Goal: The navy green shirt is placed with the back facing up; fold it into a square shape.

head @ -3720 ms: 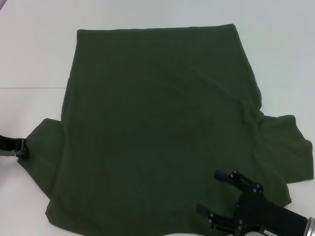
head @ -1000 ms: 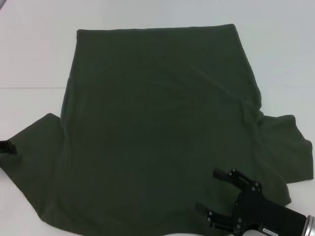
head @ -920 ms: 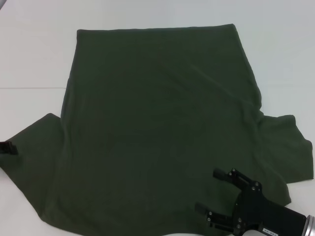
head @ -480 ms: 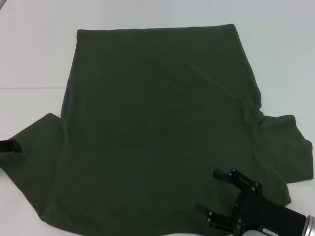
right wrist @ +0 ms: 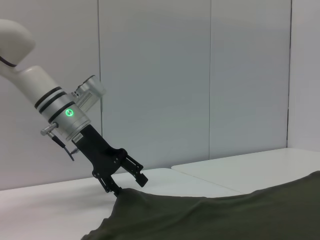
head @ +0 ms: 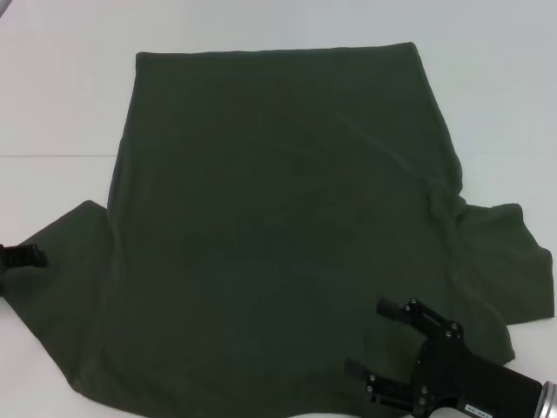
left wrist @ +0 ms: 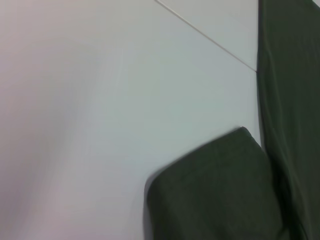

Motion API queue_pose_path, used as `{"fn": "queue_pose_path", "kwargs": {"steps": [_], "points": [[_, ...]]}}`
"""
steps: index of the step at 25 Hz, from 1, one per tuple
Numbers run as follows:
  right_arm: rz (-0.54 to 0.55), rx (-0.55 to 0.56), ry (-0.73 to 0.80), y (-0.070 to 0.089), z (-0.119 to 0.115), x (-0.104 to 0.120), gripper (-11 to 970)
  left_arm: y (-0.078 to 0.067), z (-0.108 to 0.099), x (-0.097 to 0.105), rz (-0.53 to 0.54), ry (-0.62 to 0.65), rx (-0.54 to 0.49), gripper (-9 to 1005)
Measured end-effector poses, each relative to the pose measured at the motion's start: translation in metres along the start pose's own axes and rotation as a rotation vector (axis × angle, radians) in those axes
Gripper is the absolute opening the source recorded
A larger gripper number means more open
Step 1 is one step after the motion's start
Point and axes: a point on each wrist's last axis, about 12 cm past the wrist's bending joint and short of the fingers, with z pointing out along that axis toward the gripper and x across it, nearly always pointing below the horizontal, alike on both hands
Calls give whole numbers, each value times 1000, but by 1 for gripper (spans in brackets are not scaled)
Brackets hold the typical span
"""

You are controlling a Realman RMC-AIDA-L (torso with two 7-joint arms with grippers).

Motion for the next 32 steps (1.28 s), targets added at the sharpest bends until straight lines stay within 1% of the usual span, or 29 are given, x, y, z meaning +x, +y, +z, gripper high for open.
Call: {"fn": "queue_pose_path", "kwargs": {"steps": [6,8,17,23,28,32], "points": [[0,0,1,0,0,0,942,-1,1,1,9,7,-5,950],[0,0,1,0,0,0,942,-4,5,2,28,16,-8,950],[1,1,2,1,-1,1,941,-11,12,5,60,25,-14,949],[1,0,1,1,-1,1,942,-17,18,6,113,32,-33,887],[1,-2,-1,1,-1,1,942,-21,19,5,121,29,-30,674],[2,0,0,2,-2,1,941,-21,20,4,137,25,-37,536]]}}
